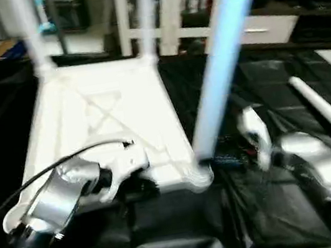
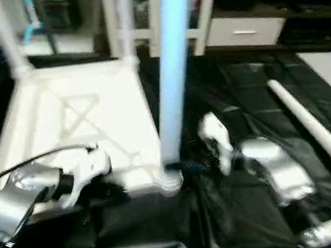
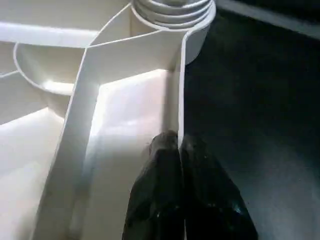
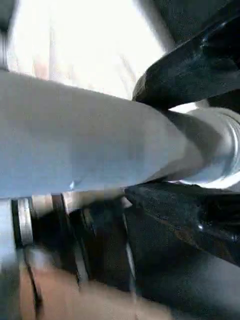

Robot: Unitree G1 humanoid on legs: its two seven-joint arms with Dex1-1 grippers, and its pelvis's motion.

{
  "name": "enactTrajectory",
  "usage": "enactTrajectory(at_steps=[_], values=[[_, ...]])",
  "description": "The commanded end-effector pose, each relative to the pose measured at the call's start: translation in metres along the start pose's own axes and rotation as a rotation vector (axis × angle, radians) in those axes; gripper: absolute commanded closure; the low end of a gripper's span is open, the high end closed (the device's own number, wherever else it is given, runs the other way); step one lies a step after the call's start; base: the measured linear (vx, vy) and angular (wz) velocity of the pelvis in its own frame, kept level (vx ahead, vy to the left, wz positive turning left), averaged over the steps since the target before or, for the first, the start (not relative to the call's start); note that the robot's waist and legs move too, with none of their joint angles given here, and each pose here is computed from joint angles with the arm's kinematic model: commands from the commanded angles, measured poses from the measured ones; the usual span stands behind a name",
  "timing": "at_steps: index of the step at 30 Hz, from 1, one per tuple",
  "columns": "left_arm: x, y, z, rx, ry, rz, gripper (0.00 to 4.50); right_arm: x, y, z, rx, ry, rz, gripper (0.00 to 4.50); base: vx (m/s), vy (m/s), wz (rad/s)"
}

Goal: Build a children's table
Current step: Rotate leg to tighten

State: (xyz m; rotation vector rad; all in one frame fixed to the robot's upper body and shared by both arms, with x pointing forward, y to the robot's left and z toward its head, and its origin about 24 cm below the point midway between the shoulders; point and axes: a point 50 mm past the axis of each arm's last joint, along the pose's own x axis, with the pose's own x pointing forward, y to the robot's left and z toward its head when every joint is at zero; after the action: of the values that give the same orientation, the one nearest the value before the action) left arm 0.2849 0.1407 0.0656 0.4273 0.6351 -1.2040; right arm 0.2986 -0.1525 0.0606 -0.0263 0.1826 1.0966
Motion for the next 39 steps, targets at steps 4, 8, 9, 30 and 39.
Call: enactTrajectory(at_steps=[4, 8, 9, 30, 39], values=[[0.032, 0.008, 0.017, -0.188, -0.065, 0.244, 4.50, -0.036, -0.054, -0.031, 0.111, 0.163, -1.023, 2.65, -0.030, 0.009, -0.11], [0.045, 0.011, 0.027, -0.142, -0.086, 0.324, 4.50, -0.006, -0.036, -0.032, 0.142, 0.045, -1.130, 2.65, 0.000, 0.000, 0.00], [0.046, 0.011, 0.028, -0.137, -0.091, 0.326, 4.50, 0.003, -0.032, -0.031, 0.150, 0.025, -1.103, 2.65, 0.000, 0.000, 0.00], [0.006, -0.032, 0.002, 0.122, -0.012, -0.282, 4.50, -0.023, 0.010, 0.021, -0.061, 0.019, 0.116, 1.52, 0.000, 0.000, 0.00], [0.000, -0.036, 0.003, 0.127, -0.018, -0.357, 4.50, -0.027, 0.018, 0.022, -0.039, 0.063, 0.302, 1.52, 0.000, 0.000, 0.00]])
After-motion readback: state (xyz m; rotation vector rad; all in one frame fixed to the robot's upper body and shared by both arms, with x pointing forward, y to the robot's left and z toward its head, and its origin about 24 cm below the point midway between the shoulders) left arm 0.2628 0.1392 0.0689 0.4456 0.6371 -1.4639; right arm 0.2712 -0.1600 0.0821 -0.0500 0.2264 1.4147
